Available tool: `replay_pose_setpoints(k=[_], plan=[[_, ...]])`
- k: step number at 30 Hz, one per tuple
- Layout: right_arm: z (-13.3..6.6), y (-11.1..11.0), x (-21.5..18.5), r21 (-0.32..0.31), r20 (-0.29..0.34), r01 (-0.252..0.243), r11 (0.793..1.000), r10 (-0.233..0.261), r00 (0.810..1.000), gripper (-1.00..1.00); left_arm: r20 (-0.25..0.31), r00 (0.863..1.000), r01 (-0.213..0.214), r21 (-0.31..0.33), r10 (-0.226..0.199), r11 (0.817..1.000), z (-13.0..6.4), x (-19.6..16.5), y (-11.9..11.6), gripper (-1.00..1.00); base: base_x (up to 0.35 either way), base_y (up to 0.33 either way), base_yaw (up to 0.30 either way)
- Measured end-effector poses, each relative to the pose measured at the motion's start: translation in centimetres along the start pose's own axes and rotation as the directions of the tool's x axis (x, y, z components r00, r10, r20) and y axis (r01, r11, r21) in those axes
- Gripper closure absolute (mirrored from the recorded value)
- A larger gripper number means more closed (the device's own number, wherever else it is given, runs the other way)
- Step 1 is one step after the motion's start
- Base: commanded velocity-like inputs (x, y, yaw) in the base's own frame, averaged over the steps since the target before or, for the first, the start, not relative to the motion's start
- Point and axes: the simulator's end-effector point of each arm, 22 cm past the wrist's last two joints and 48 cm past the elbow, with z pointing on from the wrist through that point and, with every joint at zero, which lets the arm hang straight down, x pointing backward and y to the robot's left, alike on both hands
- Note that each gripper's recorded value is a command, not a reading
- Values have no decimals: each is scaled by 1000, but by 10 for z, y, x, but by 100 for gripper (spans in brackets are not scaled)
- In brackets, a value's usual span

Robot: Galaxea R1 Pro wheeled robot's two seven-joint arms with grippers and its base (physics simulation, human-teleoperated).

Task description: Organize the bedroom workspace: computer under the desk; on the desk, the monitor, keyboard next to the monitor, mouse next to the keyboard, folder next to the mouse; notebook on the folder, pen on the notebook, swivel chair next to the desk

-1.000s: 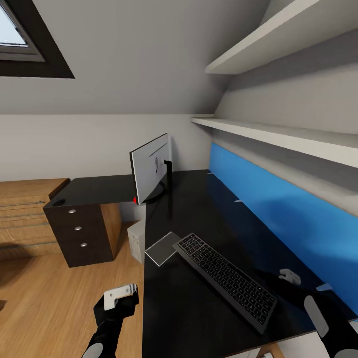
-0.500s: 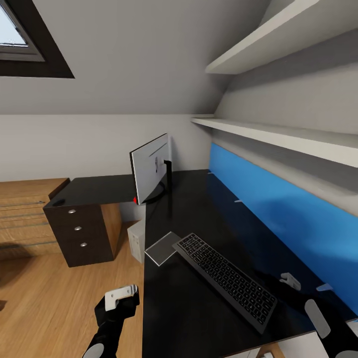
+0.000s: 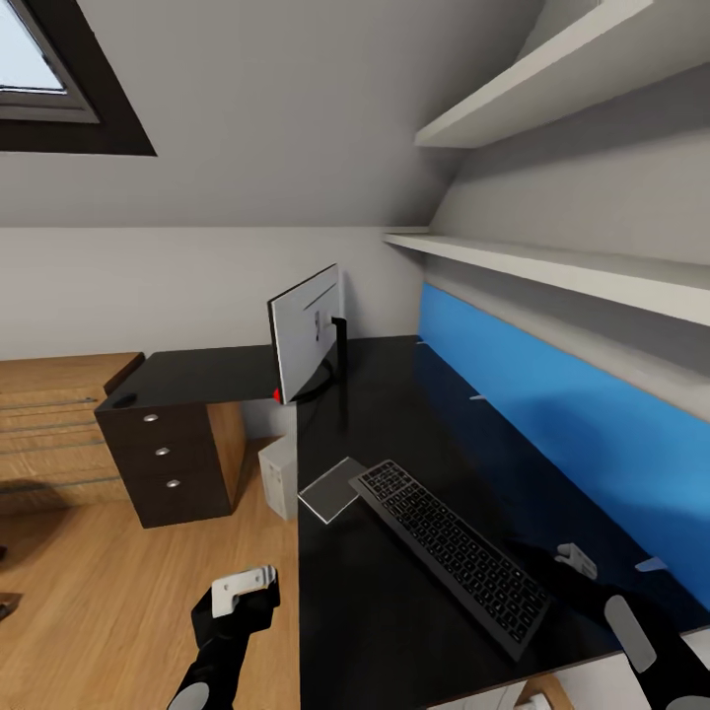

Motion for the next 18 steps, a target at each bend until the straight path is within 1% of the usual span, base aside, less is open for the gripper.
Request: replay_pose_setpoints(k=[6,10,14,18], plan=[[0,0,0,0,-1,-1,1000,1,1000,-100,-3,1000,-3,3,3,1000,0,1,-2,-100,-71,186,0],[0,0,0,0,-1,-1,1000,1,1000,-100,-3,1000,-7,12,7,1000,-1,2,-6,-100,-25,55,0],[0,0,0,0,-1,-1,1000,1,1000,-100,-4,1000,-8,13,8,1000,-2,2,-6,-100,-82,143,0],[0,0,0,-1,-1,-1,1000,1,1000,-100,-5,1000,-8,14,8,1000,-2,3,-6,-100,-53,65,0]])
